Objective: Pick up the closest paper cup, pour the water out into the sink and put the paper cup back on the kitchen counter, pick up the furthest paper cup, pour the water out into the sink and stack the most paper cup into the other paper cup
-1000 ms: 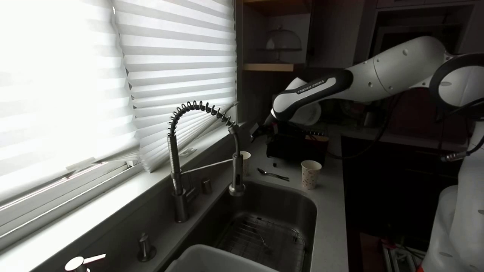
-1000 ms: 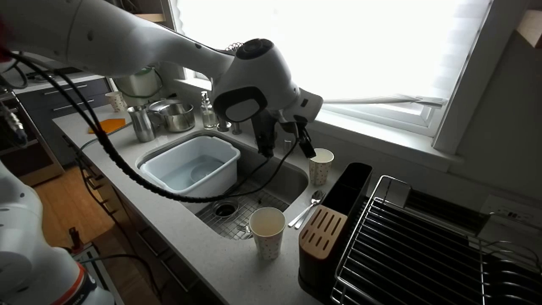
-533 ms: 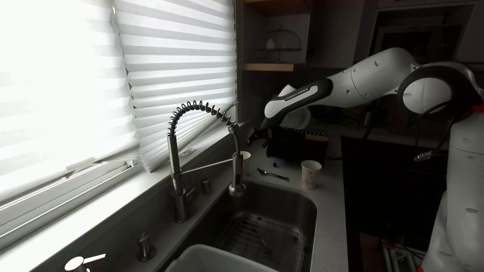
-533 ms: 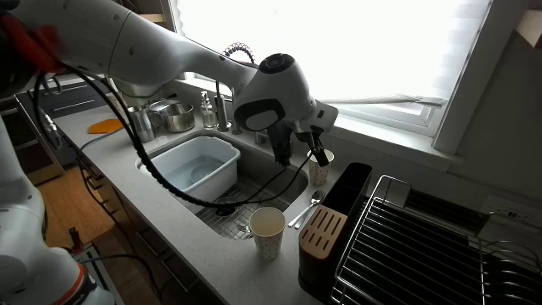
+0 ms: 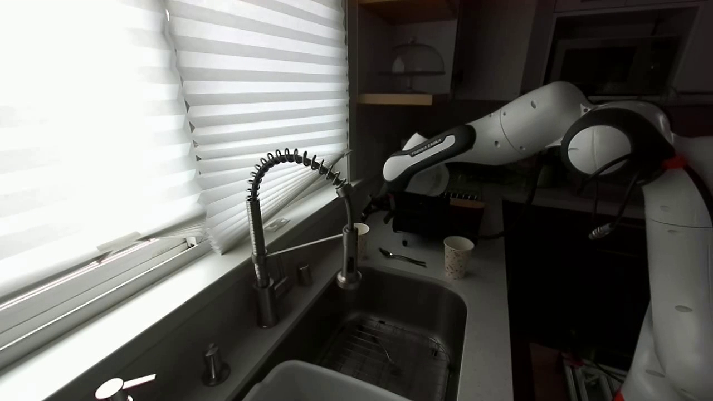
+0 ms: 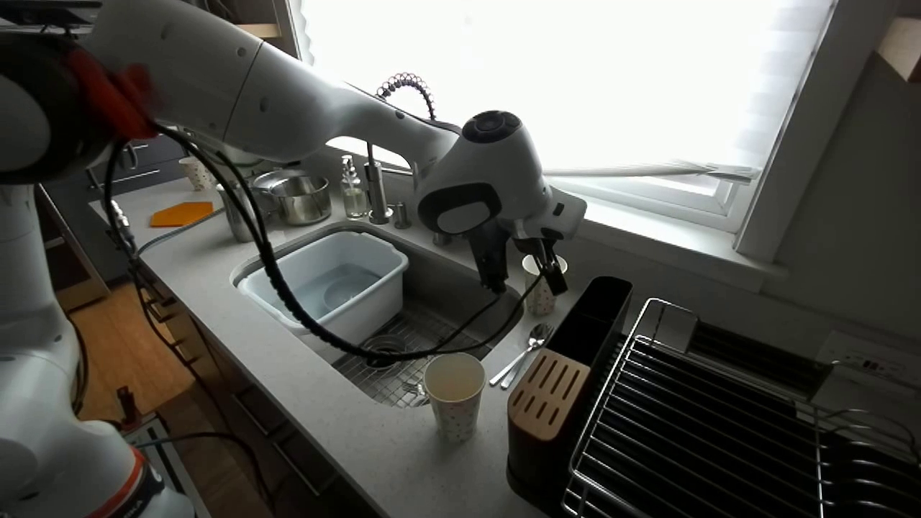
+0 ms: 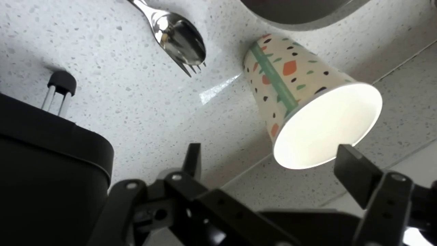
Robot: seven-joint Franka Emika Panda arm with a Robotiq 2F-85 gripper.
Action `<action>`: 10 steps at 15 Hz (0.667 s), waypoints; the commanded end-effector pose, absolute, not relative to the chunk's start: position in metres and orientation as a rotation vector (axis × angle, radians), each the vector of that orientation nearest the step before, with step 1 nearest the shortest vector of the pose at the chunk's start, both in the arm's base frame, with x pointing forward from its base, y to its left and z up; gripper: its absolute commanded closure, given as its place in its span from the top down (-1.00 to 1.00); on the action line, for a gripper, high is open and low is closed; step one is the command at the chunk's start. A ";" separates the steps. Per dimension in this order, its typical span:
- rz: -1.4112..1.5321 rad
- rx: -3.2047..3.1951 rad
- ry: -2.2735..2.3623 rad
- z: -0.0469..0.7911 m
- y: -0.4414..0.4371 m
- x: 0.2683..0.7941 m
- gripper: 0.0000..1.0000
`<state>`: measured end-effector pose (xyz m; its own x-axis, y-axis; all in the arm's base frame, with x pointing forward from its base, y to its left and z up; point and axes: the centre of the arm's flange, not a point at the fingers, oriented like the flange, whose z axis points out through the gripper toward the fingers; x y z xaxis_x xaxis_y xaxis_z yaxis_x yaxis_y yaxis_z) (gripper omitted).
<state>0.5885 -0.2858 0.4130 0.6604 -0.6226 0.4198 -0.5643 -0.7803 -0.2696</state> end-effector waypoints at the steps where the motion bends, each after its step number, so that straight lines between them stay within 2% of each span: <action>1: -0.713 -2.744 0.994 0.405 -0.293 0.598 1.00; 7: -0.690 -2.747 1.006 0.397 -0.291 0.605 1.00; 8: -0.684 -2.746 1.007 0.396 -0.291 0.606 0.88; 9: -0.679 -2.746 1.008 0.395 -0.290 0.606 0.56; 10: -0.676 -2.746 1.010 0.394 -0.290 0.607 0.36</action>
<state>0.5994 -0.2854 0.3982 0.6729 -0.6281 0.3907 -0.5684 -0.7771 -0.2704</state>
